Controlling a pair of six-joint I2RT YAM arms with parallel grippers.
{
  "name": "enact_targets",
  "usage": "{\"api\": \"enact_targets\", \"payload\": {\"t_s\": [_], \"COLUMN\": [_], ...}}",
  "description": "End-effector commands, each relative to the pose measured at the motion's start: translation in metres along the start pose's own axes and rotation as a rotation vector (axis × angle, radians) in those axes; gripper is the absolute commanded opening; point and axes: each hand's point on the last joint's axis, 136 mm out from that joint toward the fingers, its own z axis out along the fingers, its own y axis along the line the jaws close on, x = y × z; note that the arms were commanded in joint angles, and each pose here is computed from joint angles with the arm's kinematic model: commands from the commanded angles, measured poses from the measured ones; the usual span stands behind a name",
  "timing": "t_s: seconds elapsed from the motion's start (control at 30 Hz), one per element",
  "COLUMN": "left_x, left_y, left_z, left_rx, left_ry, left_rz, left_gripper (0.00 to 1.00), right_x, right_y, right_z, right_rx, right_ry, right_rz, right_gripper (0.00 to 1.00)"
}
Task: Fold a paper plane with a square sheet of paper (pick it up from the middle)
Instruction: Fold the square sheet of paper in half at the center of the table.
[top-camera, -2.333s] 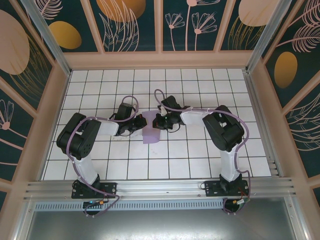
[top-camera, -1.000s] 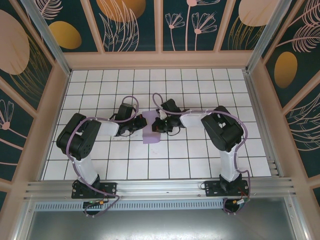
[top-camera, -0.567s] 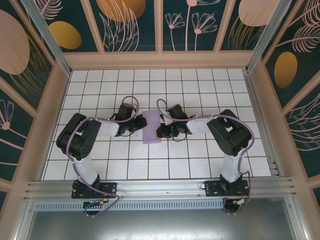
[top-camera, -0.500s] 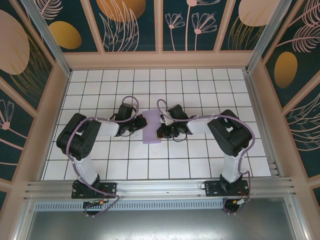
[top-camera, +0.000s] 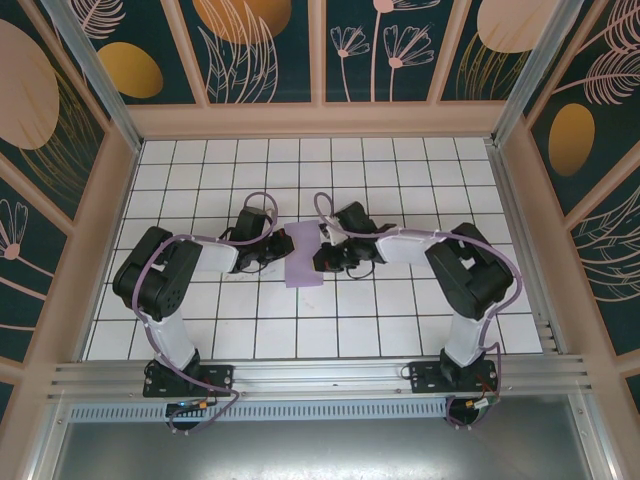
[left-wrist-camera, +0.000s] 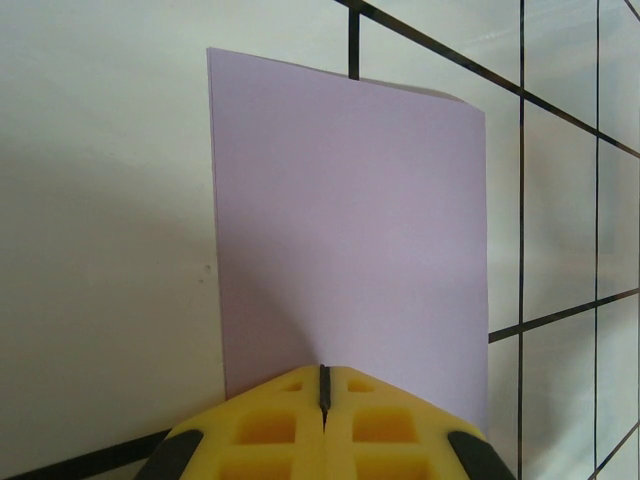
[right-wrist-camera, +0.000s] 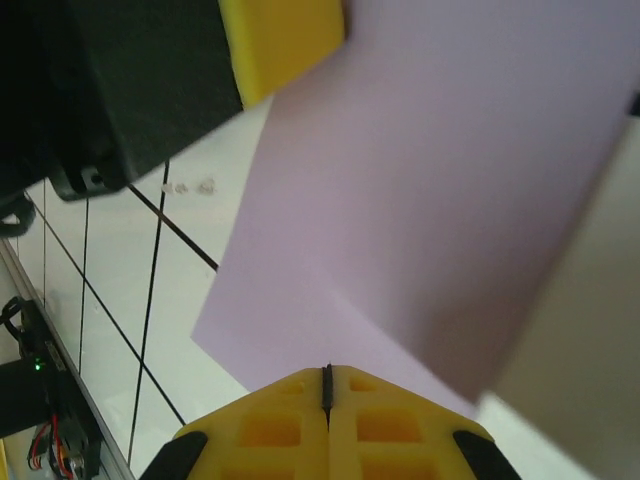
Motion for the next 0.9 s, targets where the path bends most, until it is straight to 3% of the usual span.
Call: {"api": "enact_targets", "payload": {"t_s": [0.0,0.27,0.57,0.7,0.87], "left_x": [0.096,0.098,0.099,0.089,0.048], "left_y": [0.143,0.145,0.145,0.13,0.074], "left_z": [-0.019,-0.018,-0.016,-0.013,-0.014], "left_rx": [-0.525,-0.529,-0.522,-0.467,-0.299], "left_ry": [0.239,0.242,0.248,0.234,0.162], "left_rz": [-0.127,-0.131,-0.13,-0.112,-0.049], "left_gripper": [0.0,0.0,0.0,0.0,0.0], "right_x": [0.013,0.045,0.089,0.057,0.005], "right_y": [-0.011,-0.029,-0.047,-0.028,-0.011], "right_z": [0.017,0.017,-0.013,-0.029,-0.045], "right_rx": [0.027,0.072,0.121,0.083,0.049], "right_ry": [0.059,0.119,0.141,0.035,-0.128], "right_rz": [0.033,0.062,0.096,0.082,0.109], "right_gripper": [0.0,0.0,0.0,0.0,0.0]}}
